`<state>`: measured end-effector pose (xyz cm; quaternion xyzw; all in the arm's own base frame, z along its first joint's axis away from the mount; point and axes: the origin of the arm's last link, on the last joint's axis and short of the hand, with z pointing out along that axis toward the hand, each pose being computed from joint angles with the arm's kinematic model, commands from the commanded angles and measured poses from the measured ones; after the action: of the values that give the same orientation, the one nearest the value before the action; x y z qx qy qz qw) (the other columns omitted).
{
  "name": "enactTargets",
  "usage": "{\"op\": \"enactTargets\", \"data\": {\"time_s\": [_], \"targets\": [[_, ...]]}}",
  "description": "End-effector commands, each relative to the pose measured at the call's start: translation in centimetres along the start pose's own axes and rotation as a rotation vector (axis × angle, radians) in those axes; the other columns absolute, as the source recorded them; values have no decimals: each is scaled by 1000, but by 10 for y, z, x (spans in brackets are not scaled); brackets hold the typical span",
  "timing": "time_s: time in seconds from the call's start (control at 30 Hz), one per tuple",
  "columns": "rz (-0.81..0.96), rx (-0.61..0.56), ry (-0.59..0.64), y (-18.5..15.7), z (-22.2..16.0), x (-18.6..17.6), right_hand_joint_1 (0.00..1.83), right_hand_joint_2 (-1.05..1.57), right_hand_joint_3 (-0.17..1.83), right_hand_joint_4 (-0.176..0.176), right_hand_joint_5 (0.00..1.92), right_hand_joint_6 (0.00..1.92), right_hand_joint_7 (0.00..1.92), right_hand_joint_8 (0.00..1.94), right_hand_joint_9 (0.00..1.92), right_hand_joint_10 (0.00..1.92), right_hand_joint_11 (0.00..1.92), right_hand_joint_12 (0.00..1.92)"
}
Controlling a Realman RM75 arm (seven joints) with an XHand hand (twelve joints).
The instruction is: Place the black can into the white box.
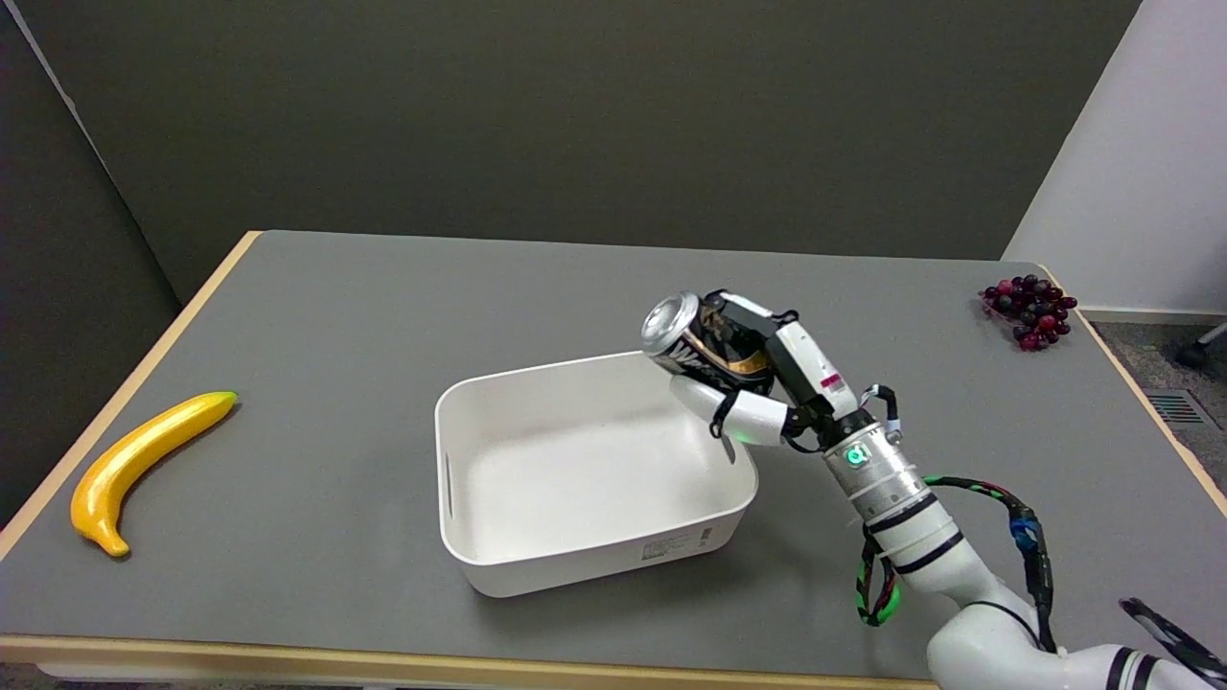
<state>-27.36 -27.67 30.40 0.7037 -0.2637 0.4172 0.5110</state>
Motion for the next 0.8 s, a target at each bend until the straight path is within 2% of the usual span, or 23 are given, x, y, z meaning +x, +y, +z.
{"op": "enactTargets", "data": {"time_s": [0.03, 0.37, 0.4, 0.43, 0.47, 0.5, 0.53, 0.6, 0.67, 0.77, 0.8], "targets": [[-23, -55, -258, -37, 43, 10, 1165, 1063, 519, -176, 624, 1591, 680, 1650, 917, 1606, 824, 1921], [-1, -73, -231, -33, 42, 8, 1152, 1074, 530, -176, 602, 1626, 658, 1688, 894, 1663, 746, 1921], [-3, -63, -221, -33, 41, 9, 1147, 1098, 496, -176, 589, 1633, 645, 1694, 874, 1662, 651, 1921], [-4, -42, -199, -34, 38, 12, 1135, 1164, 391, -176, 556, 1646, 610, 1704, 818, 1649, 377, 1921], [-5, -27, -184, -35, 36, 15, 1148, 1167, 384, -175, 530, 1582, 606, 1704, 792, 1622, 232, 1921], [-4, -13, -172, -36, 35, 16, 1222, 1065, 535, -173, 483, 1316, 646, 1688, 788, 1539, 136, 1921], [-4, 0, -157, -36, 32, 18, 1236, 954, 682, -166, 417, 1025, 646, 1578, 740, 1425, 78, 1907], [-9, 26, -132, -37, 29, 22, 680, 693, 863, -120, 141, 360, 272, 513, 243, 958, 364, 1746], [-22, 55, -110, -39, 27, 26, 557, 616, 926, -107, 79, 231, 72, 351, 58, 738, 294, 1536], [-21, 60, -95, -37, 25, 29, 562, 621, 794, -91, -1, 105, -1, -1, -1, 323, 93, 1327], [-20, 61, -92, -37, 26, 30, 564, 603, 797, -90, -1, 66, -1, -1, -1, 278, 68, 1295]]}}
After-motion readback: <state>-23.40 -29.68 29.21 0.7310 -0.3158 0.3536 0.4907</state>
